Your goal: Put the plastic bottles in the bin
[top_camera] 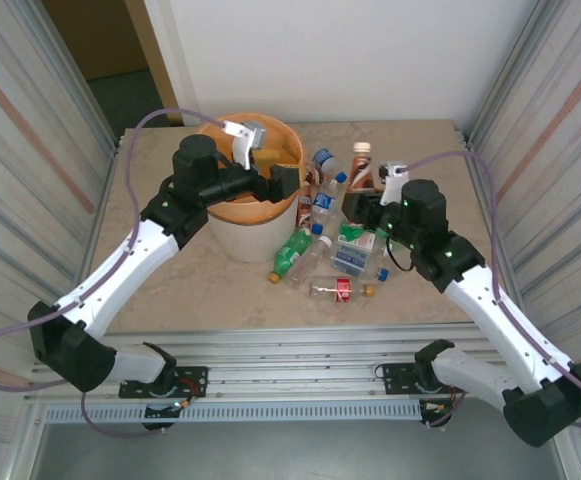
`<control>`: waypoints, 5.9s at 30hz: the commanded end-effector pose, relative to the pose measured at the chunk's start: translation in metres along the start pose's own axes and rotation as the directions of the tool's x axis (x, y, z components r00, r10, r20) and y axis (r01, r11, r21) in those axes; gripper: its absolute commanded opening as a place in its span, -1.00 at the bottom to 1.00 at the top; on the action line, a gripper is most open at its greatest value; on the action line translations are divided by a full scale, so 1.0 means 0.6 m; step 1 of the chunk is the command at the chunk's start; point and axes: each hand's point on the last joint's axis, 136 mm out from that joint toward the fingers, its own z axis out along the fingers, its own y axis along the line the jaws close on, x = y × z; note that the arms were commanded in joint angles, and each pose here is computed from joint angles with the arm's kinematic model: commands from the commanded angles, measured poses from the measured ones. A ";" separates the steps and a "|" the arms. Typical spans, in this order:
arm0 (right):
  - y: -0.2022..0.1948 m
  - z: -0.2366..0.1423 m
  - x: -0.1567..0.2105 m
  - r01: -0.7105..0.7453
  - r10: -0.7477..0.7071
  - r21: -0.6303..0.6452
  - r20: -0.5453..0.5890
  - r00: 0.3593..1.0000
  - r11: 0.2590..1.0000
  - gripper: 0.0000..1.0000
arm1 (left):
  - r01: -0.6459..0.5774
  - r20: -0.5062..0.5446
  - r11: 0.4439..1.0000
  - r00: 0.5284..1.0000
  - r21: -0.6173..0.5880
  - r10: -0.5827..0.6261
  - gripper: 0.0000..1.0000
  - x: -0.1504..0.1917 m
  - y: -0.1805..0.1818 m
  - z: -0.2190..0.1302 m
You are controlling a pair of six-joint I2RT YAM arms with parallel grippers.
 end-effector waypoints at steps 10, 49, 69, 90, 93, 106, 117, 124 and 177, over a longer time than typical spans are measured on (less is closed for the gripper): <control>0.128 0.041 -0.048 0.255 -0.245 -0.195 0.075 0.967 0.947 0.01 | 0.081 0.023 0.981 0.996 0.174 -0.086 0.87 -0.048 -0.053 0.041; 0.095 0.021 -0.048 0.217 -0.214 -0.019 0.083 0.973 0.976 0.95 | -0.070 0.173 0.998 0.983 0.001 0.068 -0.78 -0.126 -0.009 -0.022; -0.140 -0.078 -0.017 -0.136 0.098 0.518 0.101 0.990 0.845 0.95 | -0.241 0.266 0.902 0.900 -0.359 0.346 -0.78 -0.212 0.070 -0.123; -0.280 -0.145 0.086 -0.315 0.353 0.707 0.099 0.930 0.634 0.95 | -0.326 -0.039 0.813 0.935 -0.482 0.352 -0.74 -0.084 0.231 -0.023; -0.288 -0.143 0.100 -0.316 0.377 0.721 0.082 0.922 0.617 0.95 | -0.322 -0.086 0.813 0.943 -0.485 0.322 -0.72 -0.053 0.249 -0.014; -0.318 -0.140 0.135 -0.322 0.444 0.764 0.052 0.894 0.559 0.95 | -0.314 -0.266 0.813 0.942 -0.491 0.203 -0.68 0.056 0.319 0.019; -0.338 -0.137 0.162 -0.337 0.499 0.785 0.042 0.866 0.519 0.95 | -0.308 -0.350 0.803 0.927 -0.510 0.134 -0.58 0.112 0.354 0.028; -0.351 -0.126 0.186 -0.338 0.540 0.798 0.018 0.841 0.500 0.95 | -0.309 -0.383 0.796 0.918 -0.520 0.106 -0.32 0.136 0.370 0.032; -0.375 -0.076 0.317 -0.415 0.715 0.799 -0.026 0.699 0.435 0.96 | -0.172 0.043 0.788 0.969 -0.591 0.244 0.94 -0.012 0.153 -0.180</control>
